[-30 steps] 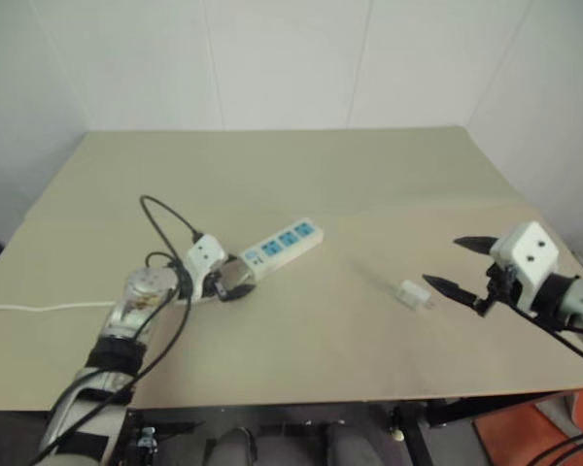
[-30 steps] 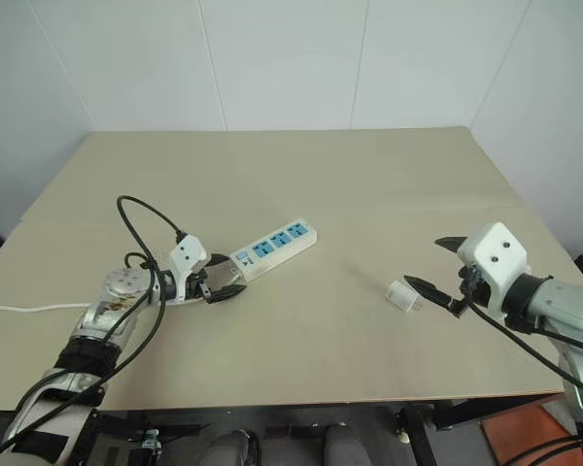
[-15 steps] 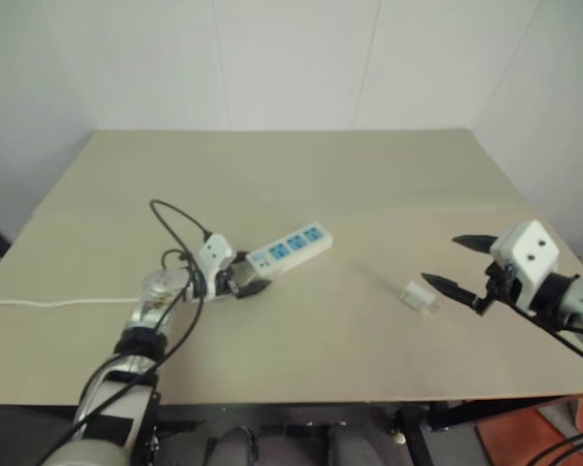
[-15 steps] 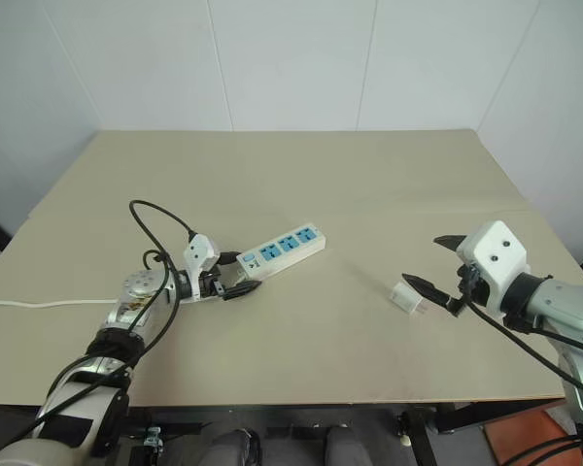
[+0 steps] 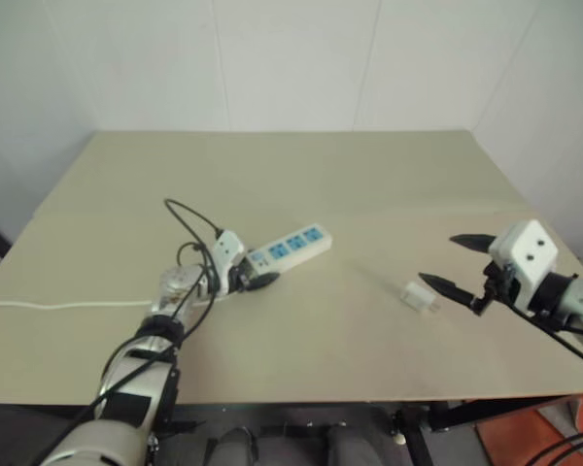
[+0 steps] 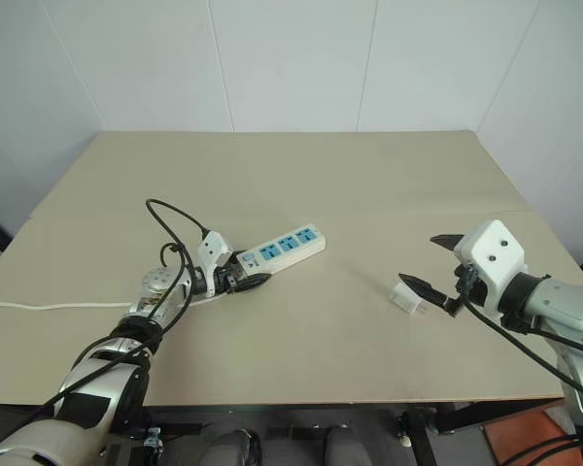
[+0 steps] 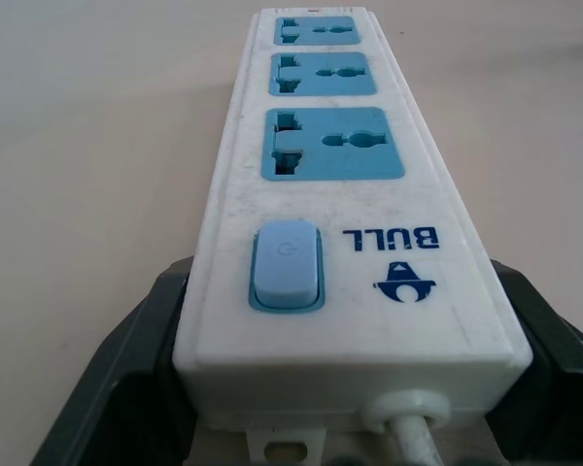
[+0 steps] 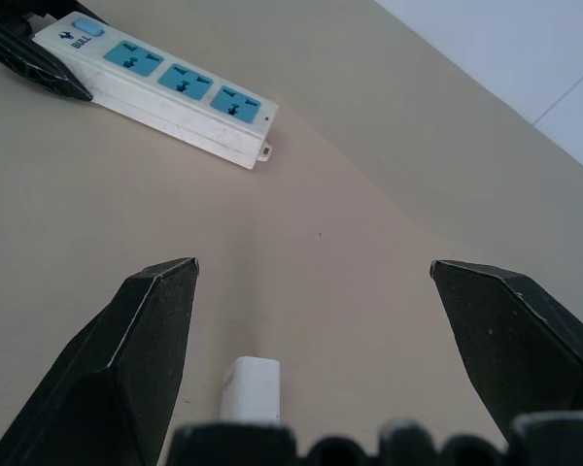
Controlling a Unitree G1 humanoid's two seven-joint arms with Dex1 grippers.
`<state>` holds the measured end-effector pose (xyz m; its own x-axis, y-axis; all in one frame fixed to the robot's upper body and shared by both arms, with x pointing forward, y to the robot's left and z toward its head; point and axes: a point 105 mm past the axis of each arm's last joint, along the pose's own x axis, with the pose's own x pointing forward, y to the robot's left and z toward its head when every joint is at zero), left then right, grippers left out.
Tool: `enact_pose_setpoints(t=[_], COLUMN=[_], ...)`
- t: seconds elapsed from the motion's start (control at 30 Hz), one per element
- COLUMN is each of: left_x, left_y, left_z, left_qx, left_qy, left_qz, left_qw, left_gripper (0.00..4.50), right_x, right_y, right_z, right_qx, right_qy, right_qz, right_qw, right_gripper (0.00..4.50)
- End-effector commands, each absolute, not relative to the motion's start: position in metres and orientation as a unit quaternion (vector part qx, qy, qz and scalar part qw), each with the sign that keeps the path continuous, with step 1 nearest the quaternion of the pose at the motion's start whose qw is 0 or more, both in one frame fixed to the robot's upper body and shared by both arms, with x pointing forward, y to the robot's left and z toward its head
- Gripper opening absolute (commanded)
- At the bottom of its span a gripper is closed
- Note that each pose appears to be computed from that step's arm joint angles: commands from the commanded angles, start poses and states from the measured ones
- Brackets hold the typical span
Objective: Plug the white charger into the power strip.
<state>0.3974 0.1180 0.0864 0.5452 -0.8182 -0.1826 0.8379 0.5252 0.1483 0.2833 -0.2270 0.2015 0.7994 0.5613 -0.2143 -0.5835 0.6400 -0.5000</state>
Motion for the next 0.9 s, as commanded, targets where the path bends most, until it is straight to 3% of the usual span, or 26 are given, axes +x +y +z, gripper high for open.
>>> enact_pose_setpoints(t=[0.03,0.37,0.9], left_x=[0.384,0.326,0.294], left_y=[0.119,0.131,0.112], left_z=[0.094,0.085,0.082], left_qx=[0.118,0.127,0.154], left_qy=[0.020,0.032,0.037], left_qz=[-0.516,-0.588,-0.669], left_qw=[0.848,0.798,0.726], left_gripper=[3.32,3.32,3.32], right_x=[0.279,0.280,0.281], right_y=[-0.230,-0.226,-0.219], right_z=[0.215,0.209,0.208], right_qx=[-0.295,-0.289,-0.291], right_qy=[-0.001,0.003,0.006], right_qz=[0.300,0.310,0.331], right_qw=[0.907,0.906,0.898], right_gripper=[4.50,4.50,4.50])
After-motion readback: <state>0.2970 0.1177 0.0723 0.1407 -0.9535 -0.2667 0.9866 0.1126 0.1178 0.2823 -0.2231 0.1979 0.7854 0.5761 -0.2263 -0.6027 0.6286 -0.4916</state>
